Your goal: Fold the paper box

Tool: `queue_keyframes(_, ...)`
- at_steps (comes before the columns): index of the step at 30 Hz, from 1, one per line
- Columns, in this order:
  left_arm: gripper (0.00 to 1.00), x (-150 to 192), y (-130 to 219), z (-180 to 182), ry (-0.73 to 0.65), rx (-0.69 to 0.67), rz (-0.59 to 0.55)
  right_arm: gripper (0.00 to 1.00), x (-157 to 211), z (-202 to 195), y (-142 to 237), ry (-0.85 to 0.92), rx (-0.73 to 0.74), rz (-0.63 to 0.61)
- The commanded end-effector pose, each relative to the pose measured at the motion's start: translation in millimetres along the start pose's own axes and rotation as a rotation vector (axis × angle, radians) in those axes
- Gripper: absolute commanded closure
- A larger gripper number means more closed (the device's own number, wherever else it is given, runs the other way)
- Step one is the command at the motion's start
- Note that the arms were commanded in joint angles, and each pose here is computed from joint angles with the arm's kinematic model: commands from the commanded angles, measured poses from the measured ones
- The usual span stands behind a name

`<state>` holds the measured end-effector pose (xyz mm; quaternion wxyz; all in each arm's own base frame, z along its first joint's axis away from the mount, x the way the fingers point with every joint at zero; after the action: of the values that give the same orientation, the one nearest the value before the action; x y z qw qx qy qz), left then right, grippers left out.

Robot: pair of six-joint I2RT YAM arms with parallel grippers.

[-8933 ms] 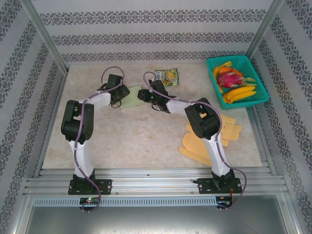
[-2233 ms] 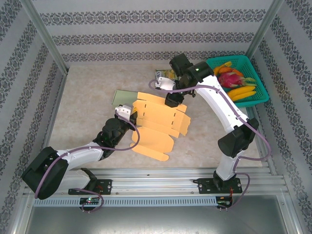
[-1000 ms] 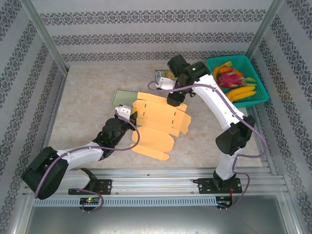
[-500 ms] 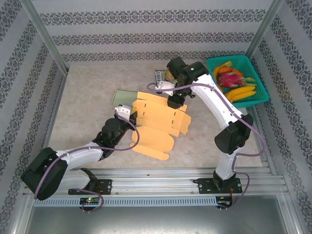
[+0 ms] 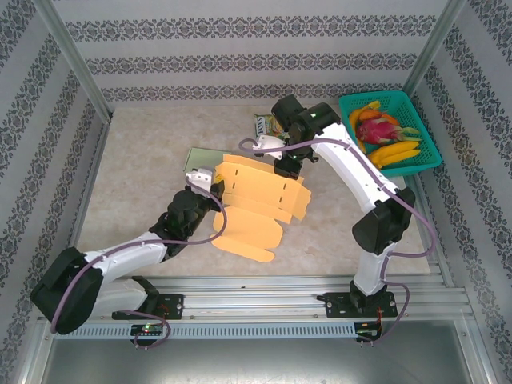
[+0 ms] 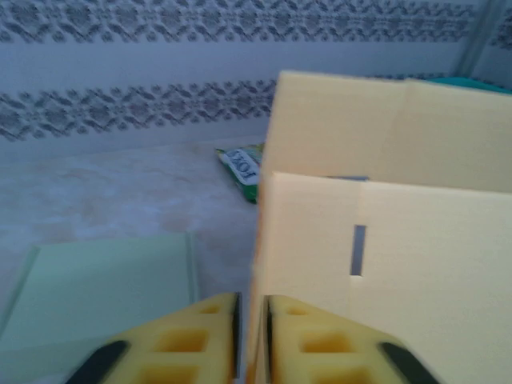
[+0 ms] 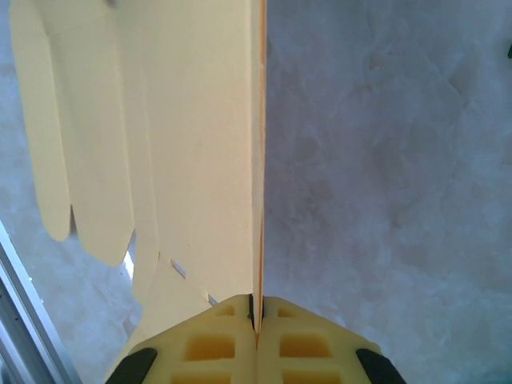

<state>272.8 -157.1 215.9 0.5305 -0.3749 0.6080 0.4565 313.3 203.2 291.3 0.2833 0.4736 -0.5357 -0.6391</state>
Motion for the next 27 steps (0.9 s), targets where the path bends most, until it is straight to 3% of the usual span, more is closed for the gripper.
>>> queue_keyframes(1, 0.66, -21, 11, 19, 0.18, -0.171, 0.04, 1.0, 5, 5, 20, -0.017, 0.063, -0.073)
queue_keyframes(4, 0.63, -23, 29, 26, 0.36, -0.217, 0.099, 1.0, 8, 10, 22, -0.028, 0.1, -0.139)
queue_keyframes(12, 0.68, -26, 44, -10, 0.643, 0.123, 0.219, 1.0, 32, 28, 8, -0.053, 0.157, -0.216)
queue_keyframes(19, 0.71, -37, 39, -55, 0.622, 0.299, 0.296, 1.0, 44, 42, 14, -0.033, 0.17, -0.276)
queue_keyframes(27, 0.72, -48, 52, -70, 0.574, 0.266, 0.268, 1.0, 50, 36, 11, -0.052, 0.174, -0.266)
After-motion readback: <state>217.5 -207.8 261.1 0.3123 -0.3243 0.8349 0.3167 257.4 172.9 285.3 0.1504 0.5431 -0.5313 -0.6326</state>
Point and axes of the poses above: each hand's point on the last joint's axis, 136 mm out from that joint toward the fingers, its own y axis back along the fingers, its own z axis along the line the jaws close on, x = y × z, the point moved 7 cm from there along y, back along the fingers, and after that the axes turned 5 degrees about -y, right-handed, at the moved point
